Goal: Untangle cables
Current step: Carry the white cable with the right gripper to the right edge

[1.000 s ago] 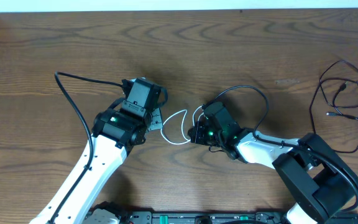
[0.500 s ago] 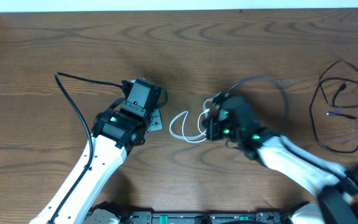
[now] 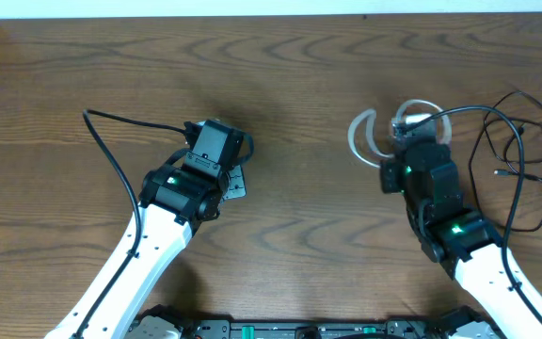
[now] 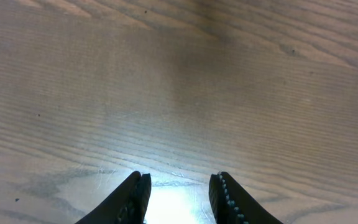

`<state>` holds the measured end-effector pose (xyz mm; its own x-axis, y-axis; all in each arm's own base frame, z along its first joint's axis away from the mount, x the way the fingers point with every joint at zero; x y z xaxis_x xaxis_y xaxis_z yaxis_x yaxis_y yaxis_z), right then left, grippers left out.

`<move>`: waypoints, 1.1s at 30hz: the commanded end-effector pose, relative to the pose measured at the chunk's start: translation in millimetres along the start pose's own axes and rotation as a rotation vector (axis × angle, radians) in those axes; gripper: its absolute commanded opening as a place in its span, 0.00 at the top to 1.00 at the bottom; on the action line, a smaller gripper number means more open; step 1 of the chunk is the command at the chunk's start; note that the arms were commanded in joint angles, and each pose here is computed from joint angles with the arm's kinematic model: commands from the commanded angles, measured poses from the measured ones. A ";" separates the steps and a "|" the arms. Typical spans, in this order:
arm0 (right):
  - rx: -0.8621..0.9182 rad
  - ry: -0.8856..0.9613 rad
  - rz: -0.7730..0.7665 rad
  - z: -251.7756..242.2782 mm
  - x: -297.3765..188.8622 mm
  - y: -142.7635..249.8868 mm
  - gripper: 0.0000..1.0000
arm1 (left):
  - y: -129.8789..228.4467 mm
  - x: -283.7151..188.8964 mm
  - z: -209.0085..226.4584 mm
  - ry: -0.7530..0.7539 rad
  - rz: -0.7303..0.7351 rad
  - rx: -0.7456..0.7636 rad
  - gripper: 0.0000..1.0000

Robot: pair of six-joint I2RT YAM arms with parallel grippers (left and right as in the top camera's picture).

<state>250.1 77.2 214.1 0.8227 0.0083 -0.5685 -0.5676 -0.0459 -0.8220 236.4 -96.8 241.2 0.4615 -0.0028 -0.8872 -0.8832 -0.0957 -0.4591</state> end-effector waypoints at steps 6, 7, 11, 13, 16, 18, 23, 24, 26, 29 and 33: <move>-0.095 0.222 0.139 -24.5 22.1 20.0 0.99 | 2.1 3.9 2.1 -0.030 0.006 0.010 0.64; -0.098 0.223 0.145 -24.1 24.4 21.2 0.99 | 2.1 3.9 2.1 -0.030 0.006 0.010 0.64; -0.085 0.236 0.105 -23.5 29.1 16.1 0.99 | 2.5 3.9 2.3 -0.031 0.008 0.010 0.64; -0.046 0.269 0.010 -26.4 28.9 1.9 0.99 | 2.5 3.9 2.3 -0.031 0.009 0.010 0.64; 0.039 0.335 -0.156 -36.9 24.7 -23.4 0.99 | 2.6 3.9 2.3 -0.032 0.009 0.011 0.64; 0.097 0.371 -0.282 -47.9 17.3 -43.3 0.99 | 3.4 3.8 2.8 -0.035 0.015 0.012 0.64; 0.222 0.463 -0.510 -84.7 -3.2 -80.3 0.99 | 6.4 3.7 4.5 -0.046 0.035 0.017 0.64; 0.234 0.487 -0.518 -93.4 -5.8 -84.6 0.99 | 6.7 3.7 4.6 -0.047 0.037 0.017 0.64; 0.230 0.511 -0.503 -110.7 -9.2 -92.1 0.99 | 6.6 3.7 4.6 -0.047 0.037 0.017 0.64; 0.239 0.531 -0.467 -135.8 -15.3 -101.2 0.99 | 6.6 3.7 4.6 -0.047 0.036 0.017 0.64; 0.267 0.526 -0.440 -166.0 -24.3 -113.0 0.99 | 6.2 3.7 4.4 -0.045 0.034 0.016 0.64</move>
<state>296.9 -69.8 304.4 0.8162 -0.5515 -0.1720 -0.1464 0.0906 -0.9851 232.3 -94.8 238.9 0.4334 0.0105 -0.9011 -0.8972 -0.0890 -0.4326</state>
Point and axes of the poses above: each gripper's point midway between its finger pads, its own x axis out along the fingers, its own z axis along the line the jaws close on, y = z × x, the point moved 10 cm from there along -x, back along the fingers, and after that the axes turned 4 degrees about x, right-handed, at the moved point
